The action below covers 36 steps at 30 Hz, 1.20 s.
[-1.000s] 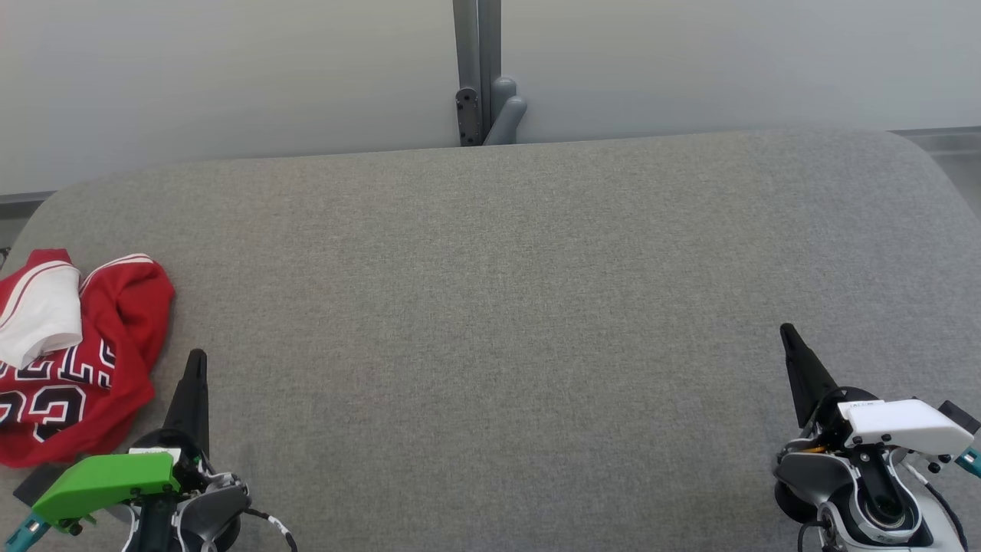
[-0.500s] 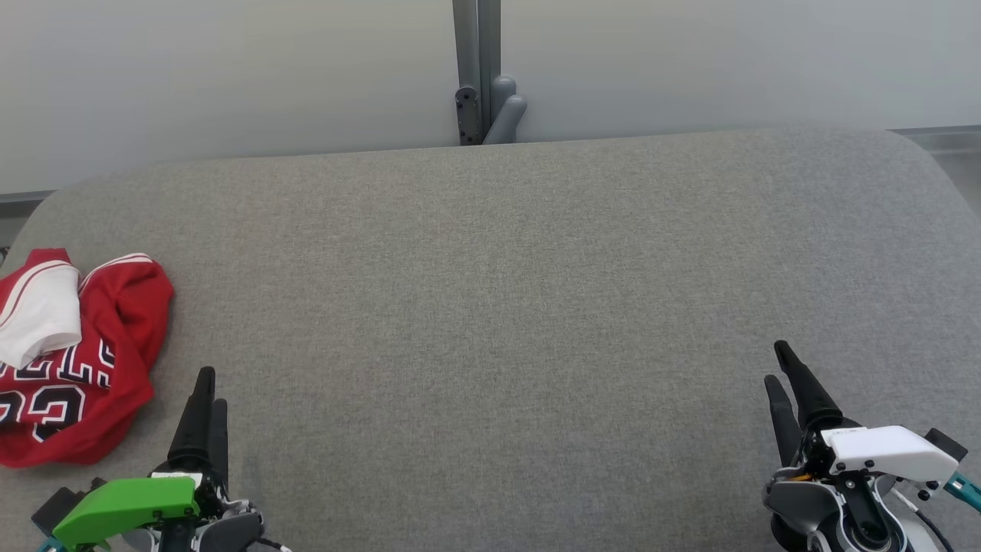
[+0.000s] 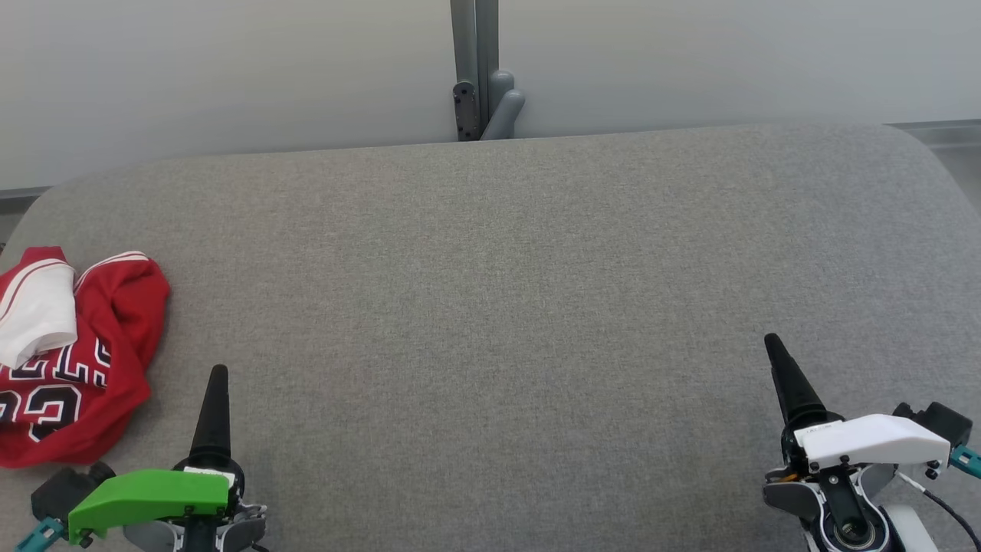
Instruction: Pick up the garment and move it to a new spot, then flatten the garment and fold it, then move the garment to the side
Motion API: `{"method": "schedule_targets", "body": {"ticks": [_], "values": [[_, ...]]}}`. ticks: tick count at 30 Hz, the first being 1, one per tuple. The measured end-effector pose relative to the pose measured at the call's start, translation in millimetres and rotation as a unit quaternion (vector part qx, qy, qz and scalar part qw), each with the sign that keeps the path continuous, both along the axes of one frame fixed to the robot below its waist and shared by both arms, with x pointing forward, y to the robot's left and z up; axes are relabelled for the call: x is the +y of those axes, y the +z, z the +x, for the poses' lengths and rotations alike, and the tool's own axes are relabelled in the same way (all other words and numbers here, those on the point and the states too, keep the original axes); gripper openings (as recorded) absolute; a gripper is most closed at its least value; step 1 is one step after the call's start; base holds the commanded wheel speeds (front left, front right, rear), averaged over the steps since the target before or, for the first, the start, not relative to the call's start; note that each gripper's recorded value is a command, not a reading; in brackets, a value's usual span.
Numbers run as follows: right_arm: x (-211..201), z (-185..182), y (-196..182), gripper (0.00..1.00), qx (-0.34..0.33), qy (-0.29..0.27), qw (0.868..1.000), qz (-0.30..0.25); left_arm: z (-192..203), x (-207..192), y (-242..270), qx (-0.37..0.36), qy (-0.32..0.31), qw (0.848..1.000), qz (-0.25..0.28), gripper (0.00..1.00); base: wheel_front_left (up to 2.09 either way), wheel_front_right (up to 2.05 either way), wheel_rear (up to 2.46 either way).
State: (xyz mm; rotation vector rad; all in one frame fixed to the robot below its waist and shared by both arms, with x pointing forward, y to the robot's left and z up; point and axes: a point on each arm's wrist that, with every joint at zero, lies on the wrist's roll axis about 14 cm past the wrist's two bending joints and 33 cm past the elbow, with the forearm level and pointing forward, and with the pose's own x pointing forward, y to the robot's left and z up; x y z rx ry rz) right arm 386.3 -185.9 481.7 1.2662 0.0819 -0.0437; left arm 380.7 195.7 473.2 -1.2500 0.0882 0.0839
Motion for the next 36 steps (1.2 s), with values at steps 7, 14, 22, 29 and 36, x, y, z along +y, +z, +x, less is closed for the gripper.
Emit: {"method": "schedule_targets", "body": {"ticks": [7, 14, 22, 29, 36], "values": [[1, 0, 2, 1.00, -0.005, 0.007, 0.998, -0.068, 1, -1, 3, -0.003, -0.008, 0.997, 0.079, 1.00, 0.00, 0.00, 0.00], [4, -1, 2, 1.00, -0.009, 0.015, 0.992, -0.129, -1, -4, 4, -0.004, -0.015, 0.989, 0.144, 1.00, 0.00, 0.00, 0.00], [5, -2, 5, 1.00, -0.017, 0.019, 0.982, -0.189, -4, -5, 0, 0.001, -0.020, 0.978, 0.207, 1.00, 0.00, 0.00, 0.00], [5, -3, 6, 1.00, -0.024, 0.021, 0.972, -0.232, -4, -7, 1, -0.001, -0.027, 0.965, 0.261, 1.00, 0.00, 0.00, 0.00], [7, -3, 11, 1.00, -0.035, 0.023, 0.962, -0.270, -2, -9, 7, -0.011, -0.030, 0.950, 0.310, 1.00, 0.00, 0.00, 0.00]]}}
